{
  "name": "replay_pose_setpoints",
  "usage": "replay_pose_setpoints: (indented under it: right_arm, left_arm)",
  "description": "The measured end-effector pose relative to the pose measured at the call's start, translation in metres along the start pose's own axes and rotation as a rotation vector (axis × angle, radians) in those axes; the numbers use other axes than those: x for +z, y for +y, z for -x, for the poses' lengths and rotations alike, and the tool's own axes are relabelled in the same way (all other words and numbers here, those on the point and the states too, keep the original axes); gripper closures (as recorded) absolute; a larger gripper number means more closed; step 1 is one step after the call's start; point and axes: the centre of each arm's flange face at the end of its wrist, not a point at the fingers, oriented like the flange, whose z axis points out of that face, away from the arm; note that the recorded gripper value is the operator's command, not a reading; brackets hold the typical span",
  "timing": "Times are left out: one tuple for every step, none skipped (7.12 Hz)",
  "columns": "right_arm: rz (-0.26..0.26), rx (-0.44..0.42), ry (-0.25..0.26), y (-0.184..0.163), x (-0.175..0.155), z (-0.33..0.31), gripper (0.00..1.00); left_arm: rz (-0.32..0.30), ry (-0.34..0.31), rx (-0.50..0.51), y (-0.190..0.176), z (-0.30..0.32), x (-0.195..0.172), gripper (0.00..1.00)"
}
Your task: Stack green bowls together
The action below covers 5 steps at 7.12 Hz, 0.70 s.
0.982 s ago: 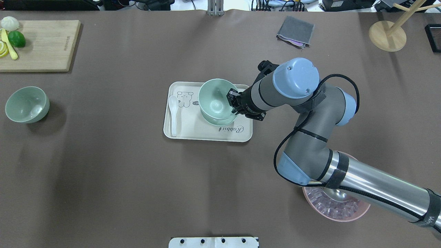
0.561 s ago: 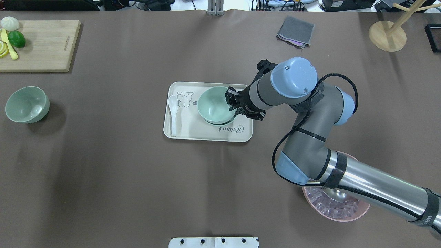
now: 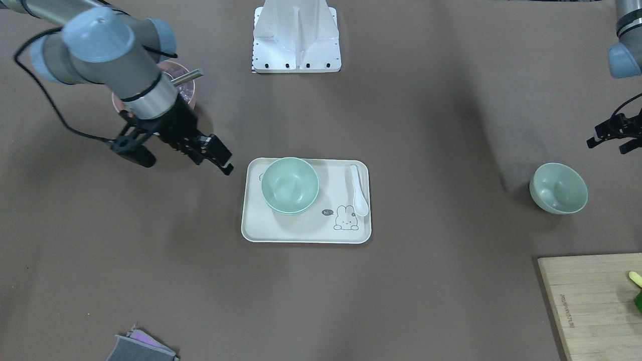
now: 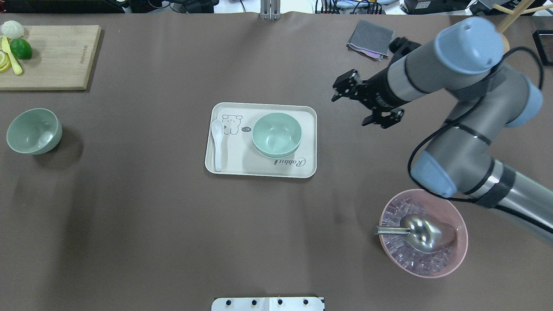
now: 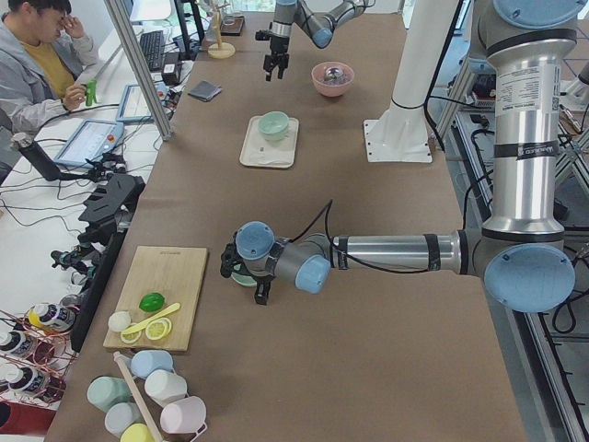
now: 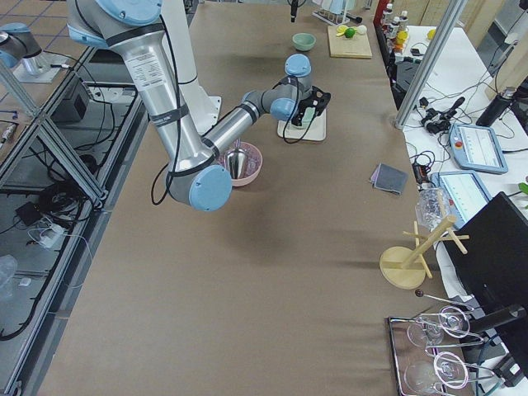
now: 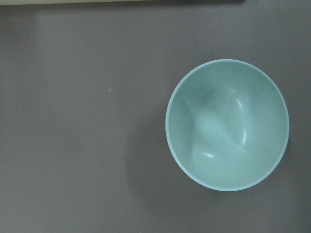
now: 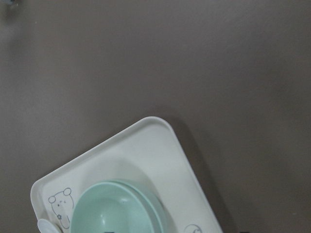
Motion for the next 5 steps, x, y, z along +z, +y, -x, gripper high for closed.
replay_pose_setpoints:
  right_arm:
    - [0.014, -0.022, 0.015, -0.027, -0.021, -0.025, 0.00]
    - [0.014, -0.067, 0.039, -0.046, -0.028, -0.050, 0.00]
    - [0.010, -0.116, 0.065, -0.060, -0.028, -0.071, 0.00]
    - [0.006, -0.142, 0.084, -0.070, -0.026, -0.084, 0.00]
    - [0.001, -0.152, 0.098, -0.078, -0.027, -0.097, 0.00]
  left_arm:
    - [0.020, -0.020, -0.044, -0.016, -0.017, 0.020, 0.08]
    - [0.028, -0.055, -0.072, -0.024, -0.030, 0.036, 0.11]
    - [0.030, -0.079, -0.084, -0.028, -0.035, 0.045, 0.16]
    - [0.032, -0.091, -0.093, -0.030, -0.036, 0.049, 0.23]
    - [0.034, -0.098, -0.101, -0.035, -0.035, 0.052, 0.25]
